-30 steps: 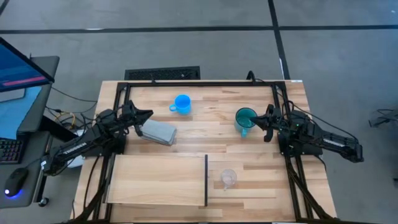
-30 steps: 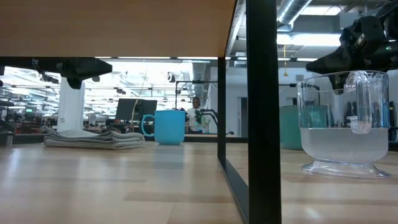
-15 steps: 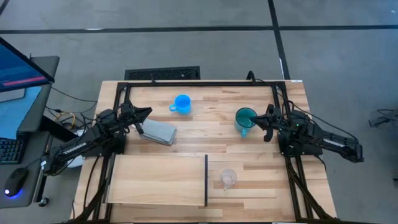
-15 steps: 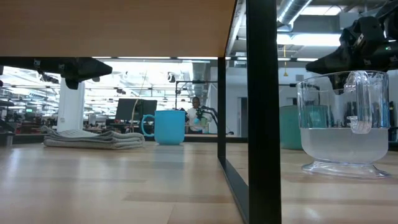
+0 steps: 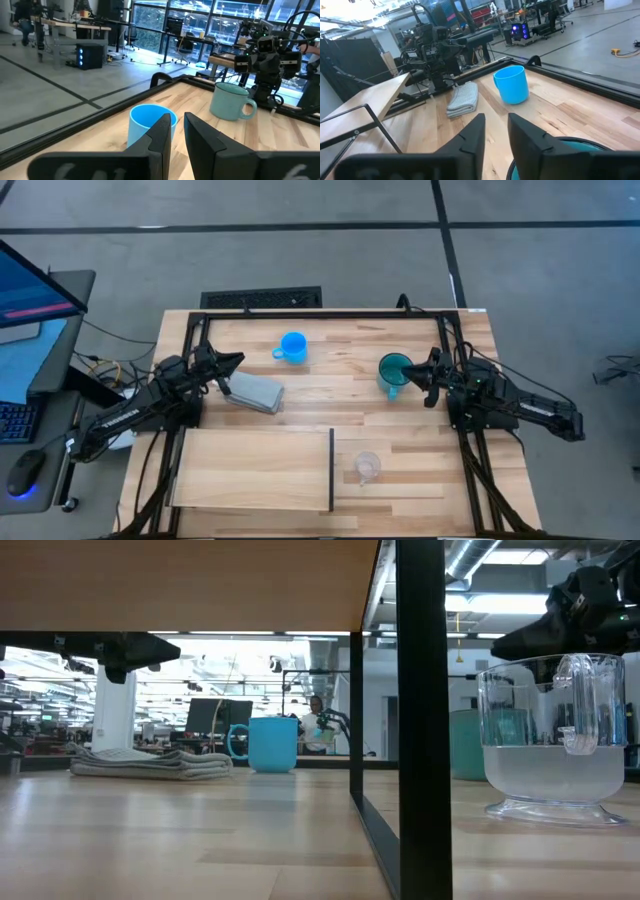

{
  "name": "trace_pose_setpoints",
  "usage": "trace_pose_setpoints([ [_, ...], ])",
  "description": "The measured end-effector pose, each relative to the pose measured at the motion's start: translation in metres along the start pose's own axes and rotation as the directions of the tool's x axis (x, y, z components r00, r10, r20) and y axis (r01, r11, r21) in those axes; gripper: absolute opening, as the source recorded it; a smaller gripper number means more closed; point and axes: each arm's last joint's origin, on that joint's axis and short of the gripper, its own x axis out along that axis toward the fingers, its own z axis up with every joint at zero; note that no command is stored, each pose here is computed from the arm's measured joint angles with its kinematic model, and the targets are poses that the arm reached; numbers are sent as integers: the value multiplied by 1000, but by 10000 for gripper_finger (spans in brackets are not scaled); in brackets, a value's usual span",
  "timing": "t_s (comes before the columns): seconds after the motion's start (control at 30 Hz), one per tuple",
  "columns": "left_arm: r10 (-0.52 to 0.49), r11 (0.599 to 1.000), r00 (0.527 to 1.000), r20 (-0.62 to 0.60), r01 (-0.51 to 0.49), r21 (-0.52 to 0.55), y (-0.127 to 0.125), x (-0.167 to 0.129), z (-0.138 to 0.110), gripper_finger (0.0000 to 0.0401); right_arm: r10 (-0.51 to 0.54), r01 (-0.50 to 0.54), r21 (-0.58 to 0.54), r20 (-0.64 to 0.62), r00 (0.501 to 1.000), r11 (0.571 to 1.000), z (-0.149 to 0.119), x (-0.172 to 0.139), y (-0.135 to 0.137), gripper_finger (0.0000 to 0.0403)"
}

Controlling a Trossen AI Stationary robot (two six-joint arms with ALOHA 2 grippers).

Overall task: Stack small to large cups/mugs on shelf
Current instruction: Put the green mug on the shelf

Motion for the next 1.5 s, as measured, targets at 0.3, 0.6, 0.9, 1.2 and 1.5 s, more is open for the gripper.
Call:
trace_pose_setpoints([
  [0.3,0,1000,1000,0,0,0,0,0,0,43,0,0,0,0,1000,1000,0,0,0,166],
  [0.6,0,1000,1000,0,0,0,0,0,0,43,-22,17,60,90,996,998,7,0,1,184],
  [0.9,16,1000,1000,2,-16,0,0,0,0,43,76,-85,4,421,904,996,56,-16,16,163],
  [1.2,22,1000,1000,-17,-22,0,1,0,-2,43,147,-54,-227,418,897,972,135,-34,41,139],
  [1.5,23,1000,1000,-17,-23,0,1,0,-2,43,52,-13,-331,111,992,944,204,-11,58,132],
])
